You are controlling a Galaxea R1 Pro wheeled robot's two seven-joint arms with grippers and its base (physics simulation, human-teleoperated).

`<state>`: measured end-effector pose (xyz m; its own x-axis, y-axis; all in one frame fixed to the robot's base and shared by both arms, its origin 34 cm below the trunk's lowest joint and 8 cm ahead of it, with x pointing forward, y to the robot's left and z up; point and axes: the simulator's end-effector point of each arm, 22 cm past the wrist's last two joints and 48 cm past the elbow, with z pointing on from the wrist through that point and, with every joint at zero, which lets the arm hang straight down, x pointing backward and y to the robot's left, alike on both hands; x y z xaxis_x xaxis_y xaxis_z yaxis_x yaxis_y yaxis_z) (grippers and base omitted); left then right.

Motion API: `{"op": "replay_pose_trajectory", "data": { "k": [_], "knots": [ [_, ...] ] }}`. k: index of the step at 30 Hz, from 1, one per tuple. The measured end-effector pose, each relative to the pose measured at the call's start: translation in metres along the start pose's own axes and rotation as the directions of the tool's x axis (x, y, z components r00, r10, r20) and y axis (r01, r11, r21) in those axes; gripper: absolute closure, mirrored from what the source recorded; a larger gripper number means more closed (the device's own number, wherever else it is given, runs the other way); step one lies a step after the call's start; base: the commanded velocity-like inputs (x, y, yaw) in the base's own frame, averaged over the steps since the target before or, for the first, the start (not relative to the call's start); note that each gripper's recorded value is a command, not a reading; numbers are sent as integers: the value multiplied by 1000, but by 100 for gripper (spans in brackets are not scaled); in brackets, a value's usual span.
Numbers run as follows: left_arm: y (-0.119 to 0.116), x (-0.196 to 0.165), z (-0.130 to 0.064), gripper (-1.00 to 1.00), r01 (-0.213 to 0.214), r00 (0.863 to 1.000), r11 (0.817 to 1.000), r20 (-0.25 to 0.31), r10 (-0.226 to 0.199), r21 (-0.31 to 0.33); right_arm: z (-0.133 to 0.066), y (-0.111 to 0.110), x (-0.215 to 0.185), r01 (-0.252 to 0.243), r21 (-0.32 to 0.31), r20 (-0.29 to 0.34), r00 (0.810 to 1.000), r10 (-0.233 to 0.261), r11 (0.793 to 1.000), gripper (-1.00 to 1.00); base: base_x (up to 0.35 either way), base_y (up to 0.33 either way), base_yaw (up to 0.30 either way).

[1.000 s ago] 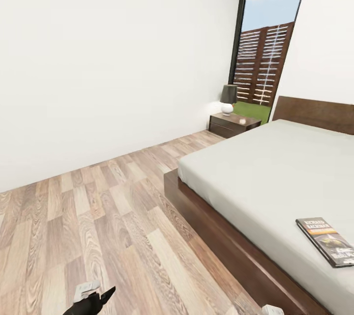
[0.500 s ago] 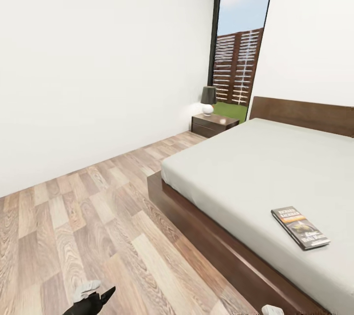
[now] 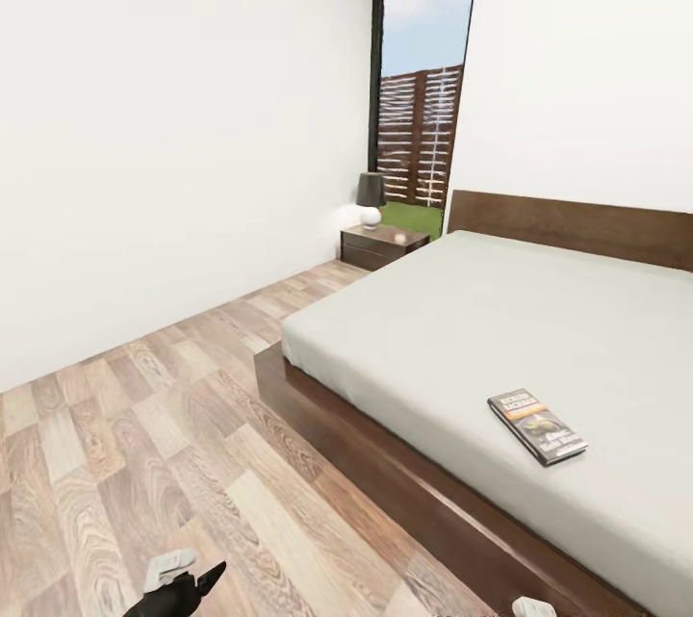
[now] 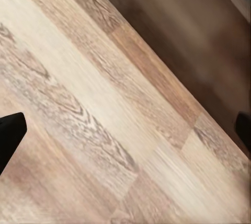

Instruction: In the bedroom, move the book from the bed onto either nightstand, and place the two sandals side by side next to the bed.

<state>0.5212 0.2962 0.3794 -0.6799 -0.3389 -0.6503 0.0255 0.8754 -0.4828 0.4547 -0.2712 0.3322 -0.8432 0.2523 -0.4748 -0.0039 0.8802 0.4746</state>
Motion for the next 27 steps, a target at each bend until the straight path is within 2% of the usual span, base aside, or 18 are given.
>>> {"op": "replay_pose_trajectory", "data": {
  "k": [27],
  "knots": [
    [-4, -8, -1, -100, -6, 1000, 1000, 17, 6, 6, -2, 3, -8, 8, -5, 17, 1000, -8, 1000, -100, 0, 0, -258]
  ]
}}
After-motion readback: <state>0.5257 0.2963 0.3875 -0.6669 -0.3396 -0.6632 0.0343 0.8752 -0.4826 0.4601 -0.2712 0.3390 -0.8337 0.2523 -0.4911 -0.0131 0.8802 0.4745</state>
